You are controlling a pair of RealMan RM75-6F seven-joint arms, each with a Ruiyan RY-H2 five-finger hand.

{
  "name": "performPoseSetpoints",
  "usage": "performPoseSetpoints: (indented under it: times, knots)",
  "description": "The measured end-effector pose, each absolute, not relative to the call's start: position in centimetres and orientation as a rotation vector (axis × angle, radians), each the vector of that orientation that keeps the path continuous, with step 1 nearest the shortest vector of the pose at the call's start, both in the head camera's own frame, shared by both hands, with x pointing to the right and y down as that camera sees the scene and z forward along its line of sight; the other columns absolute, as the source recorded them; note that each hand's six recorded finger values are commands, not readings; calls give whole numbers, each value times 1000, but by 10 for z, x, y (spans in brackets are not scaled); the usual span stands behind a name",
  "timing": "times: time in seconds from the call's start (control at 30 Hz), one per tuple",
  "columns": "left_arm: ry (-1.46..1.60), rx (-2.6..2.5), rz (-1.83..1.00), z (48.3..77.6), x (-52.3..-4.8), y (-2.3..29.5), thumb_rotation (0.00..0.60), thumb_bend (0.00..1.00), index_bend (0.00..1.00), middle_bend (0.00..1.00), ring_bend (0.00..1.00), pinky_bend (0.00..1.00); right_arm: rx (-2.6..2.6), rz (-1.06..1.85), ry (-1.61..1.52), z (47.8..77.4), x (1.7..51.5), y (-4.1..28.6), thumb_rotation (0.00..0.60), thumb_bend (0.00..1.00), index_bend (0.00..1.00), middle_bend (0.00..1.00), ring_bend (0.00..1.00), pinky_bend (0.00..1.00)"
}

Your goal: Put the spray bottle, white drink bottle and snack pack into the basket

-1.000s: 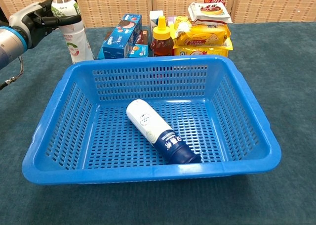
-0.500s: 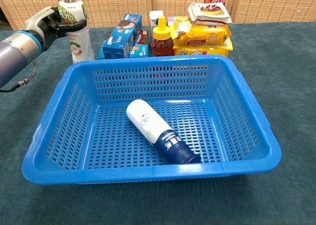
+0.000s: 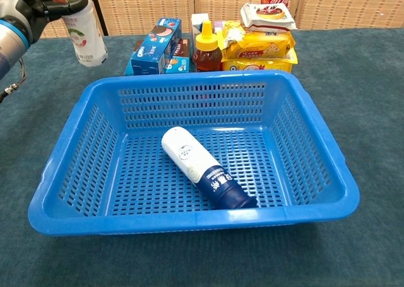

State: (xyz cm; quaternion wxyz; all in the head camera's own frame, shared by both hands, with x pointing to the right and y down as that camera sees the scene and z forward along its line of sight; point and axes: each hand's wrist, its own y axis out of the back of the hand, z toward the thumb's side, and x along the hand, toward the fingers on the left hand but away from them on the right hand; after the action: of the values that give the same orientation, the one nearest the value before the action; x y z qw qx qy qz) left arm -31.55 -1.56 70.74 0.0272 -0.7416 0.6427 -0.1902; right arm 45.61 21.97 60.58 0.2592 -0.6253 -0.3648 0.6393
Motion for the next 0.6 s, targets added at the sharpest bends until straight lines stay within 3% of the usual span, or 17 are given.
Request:
performPoseSetpoints:
  times: [0.3, 0.6]
  knots:
    - [1723, -2422, -475, 635, -297, -18, 600, 881, 779, 636, 566, 608, -1695, 1722, -968, 606, 450, 221, 600, 0, 0, 0, 0, 0]
    - [1258, -2633, -455, 541, -235, 39, 600, 878, 778, 636, 565, 608, -1694, 1717, -968, 605, 449, 221, 600, 0, 0, 0, 0, 0]
